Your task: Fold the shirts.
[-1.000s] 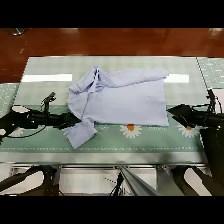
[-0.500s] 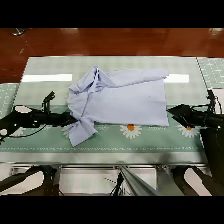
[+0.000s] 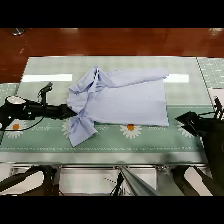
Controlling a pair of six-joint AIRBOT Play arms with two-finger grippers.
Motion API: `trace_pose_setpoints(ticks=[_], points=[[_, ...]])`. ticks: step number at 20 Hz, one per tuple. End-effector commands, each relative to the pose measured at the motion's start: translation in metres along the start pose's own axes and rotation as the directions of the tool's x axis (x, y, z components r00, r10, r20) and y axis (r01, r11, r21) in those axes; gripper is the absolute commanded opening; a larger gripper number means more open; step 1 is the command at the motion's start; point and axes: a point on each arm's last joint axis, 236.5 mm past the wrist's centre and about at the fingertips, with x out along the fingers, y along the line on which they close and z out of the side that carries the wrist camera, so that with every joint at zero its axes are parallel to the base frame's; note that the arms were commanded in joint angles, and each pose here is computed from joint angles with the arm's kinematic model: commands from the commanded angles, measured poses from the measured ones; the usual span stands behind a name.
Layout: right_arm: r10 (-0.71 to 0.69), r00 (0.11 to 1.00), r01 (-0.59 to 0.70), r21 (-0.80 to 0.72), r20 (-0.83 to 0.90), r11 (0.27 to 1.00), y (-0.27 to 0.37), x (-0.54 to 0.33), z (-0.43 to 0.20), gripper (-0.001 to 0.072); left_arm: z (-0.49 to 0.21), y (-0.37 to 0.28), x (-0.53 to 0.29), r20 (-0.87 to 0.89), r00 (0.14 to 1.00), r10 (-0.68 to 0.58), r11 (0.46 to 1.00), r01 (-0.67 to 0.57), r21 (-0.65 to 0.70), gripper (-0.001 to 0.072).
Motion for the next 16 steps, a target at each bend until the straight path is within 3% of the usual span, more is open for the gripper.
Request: trace_pose_setpoints(ticks=[1,5,10,16], points=[[0.002,0.999,0.001,0.047,-0.053,0.999,-0.005,0.004,-0.012,0.0616,0.005,-0.009,-0.005,-0.006,1.0,-0.021,1.0,0.021,0.019,0.0026],[0.032,0.985,-0.03,0.012,-0.172,0.999,0.007,0.026,-0.03,0.0616,0.005,-0.009,-0.005,-0.006,1.0,-0.021,1.0,0.021,0.019,0.0026],[0.067,0.979,-0.056,0.062,-0.193,0.997,0.01,0.043,-0.01,0.0615,0.007,-0.008,-0.005,0.003,1.0,-0.014,1.0,0.014,0.019,0.0026],[0.051,0.948,-0.067,-0.038,-0.314,0.997,0.045,0.078,-0.01,0.0588,0.007,-0.007,-0.005,0.006,1.0,-0.012,1.0,0.012,0.019,0.0026]])
